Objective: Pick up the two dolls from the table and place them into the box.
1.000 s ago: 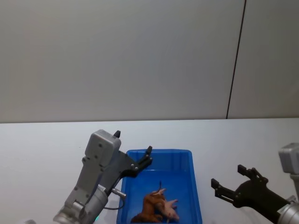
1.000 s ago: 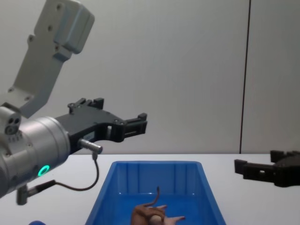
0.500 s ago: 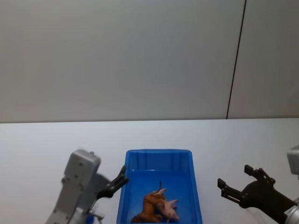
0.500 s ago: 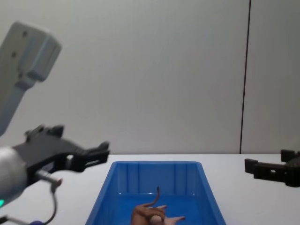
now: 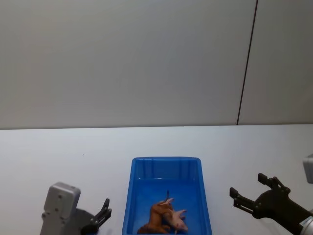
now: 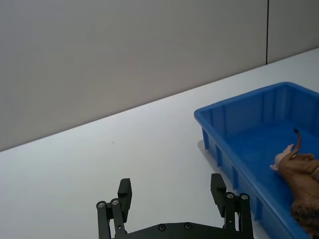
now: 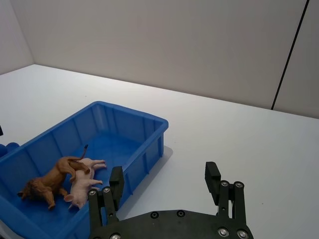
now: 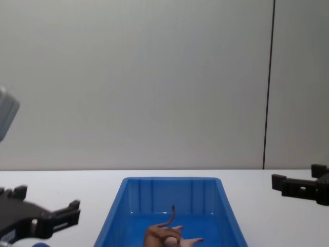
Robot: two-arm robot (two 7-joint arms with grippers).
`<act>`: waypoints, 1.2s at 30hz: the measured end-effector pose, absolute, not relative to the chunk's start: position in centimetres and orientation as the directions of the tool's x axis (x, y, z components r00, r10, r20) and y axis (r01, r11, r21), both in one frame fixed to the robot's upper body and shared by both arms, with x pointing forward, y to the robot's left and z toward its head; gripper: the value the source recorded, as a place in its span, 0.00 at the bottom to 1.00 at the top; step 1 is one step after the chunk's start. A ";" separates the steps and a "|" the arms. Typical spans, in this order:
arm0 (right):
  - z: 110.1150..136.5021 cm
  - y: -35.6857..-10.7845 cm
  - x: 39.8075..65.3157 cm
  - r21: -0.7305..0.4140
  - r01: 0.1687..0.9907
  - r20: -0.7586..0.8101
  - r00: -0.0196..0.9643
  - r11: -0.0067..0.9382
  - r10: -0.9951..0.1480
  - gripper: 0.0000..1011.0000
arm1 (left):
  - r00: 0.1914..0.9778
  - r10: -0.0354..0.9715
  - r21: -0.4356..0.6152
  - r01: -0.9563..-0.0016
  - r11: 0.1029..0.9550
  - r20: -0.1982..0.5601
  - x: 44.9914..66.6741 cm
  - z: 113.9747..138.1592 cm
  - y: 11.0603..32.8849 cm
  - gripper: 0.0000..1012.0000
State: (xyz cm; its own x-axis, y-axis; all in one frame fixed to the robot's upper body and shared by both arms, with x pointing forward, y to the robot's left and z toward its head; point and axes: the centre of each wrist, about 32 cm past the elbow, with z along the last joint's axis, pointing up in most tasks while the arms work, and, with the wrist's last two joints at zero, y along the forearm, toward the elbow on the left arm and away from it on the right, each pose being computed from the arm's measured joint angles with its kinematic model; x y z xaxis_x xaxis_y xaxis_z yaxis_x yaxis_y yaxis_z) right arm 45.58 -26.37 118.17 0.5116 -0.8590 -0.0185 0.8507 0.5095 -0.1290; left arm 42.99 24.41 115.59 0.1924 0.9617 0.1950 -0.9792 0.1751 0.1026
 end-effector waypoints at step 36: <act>118.2 -26.5 45.5 -0.128 0.852 -0.018 0.510 0.508 -0.860 0.99 | 0.231 0.970 0.221 -0.952 0.211 0.070 44.1 110.4 26.7 0.77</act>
State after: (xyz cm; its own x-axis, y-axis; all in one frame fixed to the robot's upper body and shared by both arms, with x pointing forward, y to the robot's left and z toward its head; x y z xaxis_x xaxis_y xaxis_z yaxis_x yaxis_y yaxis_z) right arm 45.52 -26.48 118.16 0.5097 -0.8602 -0.0179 0.8521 0.5075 -0.1282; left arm 44.05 26.69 110.39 0.2314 0.9704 0.0696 -0.9521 0.2112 0.2212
